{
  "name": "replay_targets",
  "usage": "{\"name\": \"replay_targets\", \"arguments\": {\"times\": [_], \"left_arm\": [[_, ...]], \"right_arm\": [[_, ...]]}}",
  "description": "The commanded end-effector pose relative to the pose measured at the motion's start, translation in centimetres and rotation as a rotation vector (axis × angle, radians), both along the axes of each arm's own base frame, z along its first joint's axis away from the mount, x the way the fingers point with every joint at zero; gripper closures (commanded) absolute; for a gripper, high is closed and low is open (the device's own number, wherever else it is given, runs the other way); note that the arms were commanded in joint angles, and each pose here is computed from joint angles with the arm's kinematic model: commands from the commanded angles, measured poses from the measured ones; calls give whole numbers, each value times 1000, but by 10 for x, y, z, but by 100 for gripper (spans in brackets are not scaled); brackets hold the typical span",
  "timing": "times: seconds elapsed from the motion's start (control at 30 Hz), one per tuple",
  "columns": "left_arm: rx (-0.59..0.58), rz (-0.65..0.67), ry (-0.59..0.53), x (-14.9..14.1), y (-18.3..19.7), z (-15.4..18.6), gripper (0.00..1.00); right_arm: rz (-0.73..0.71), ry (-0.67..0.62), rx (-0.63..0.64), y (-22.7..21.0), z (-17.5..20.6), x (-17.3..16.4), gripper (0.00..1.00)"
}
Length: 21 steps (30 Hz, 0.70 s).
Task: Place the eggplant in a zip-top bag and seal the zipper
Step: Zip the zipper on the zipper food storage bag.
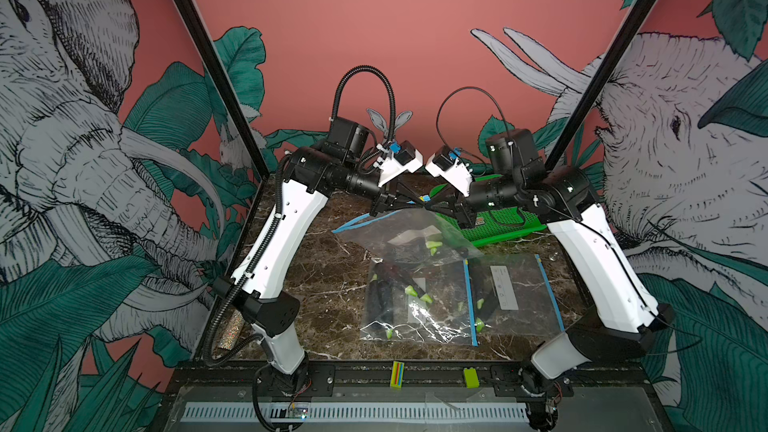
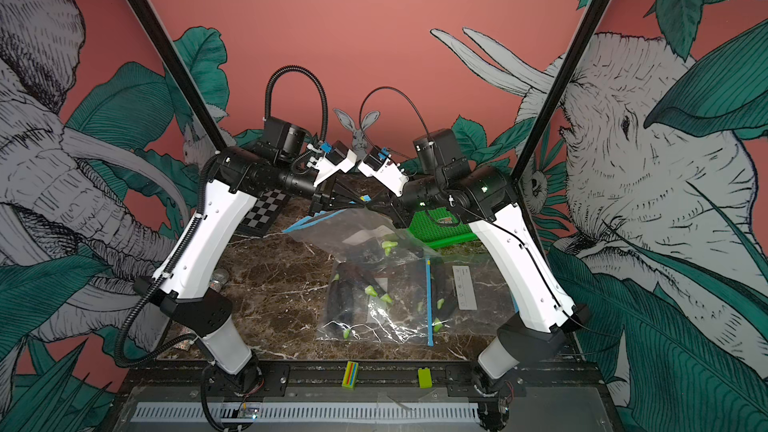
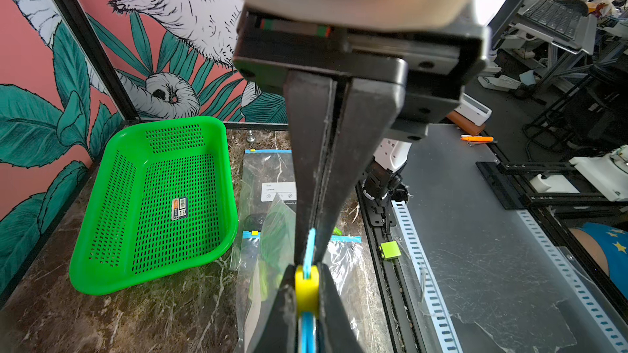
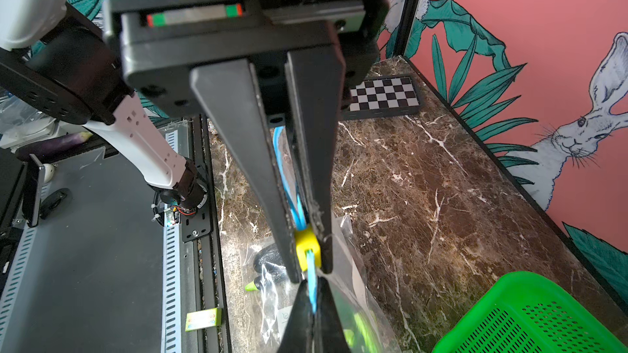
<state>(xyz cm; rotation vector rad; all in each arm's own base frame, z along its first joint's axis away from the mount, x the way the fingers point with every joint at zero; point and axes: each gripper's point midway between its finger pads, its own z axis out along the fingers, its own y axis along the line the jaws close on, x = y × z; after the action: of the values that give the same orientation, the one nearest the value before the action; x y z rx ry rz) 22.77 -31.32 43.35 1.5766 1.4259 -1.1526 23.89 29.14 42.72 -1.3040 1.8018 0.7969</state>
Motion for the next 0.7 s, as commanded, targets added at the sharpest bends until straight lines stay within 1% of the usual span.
{"name": "replay_targets", "arguments": {"times": [0.0, 0.17, 0.37, 0.67], "left_arm": [[-24, -6, -50, -15, 10, 15, 93], [-13, 4, -48, -15, 11, 12, 95], [2, 11, -46, -15, 12, 8, 95], [15, 16, -39, -16, 13, 6, 95]], "right_arm": [[8, -28, 6, 2, 3, 1, 100], [-20, -56, 4, -5, 8, 3, 100], [-51, -80, 30, -19, 20, 4, 100], [-55, -72, 33, -23, 17, 3, 100]]}}
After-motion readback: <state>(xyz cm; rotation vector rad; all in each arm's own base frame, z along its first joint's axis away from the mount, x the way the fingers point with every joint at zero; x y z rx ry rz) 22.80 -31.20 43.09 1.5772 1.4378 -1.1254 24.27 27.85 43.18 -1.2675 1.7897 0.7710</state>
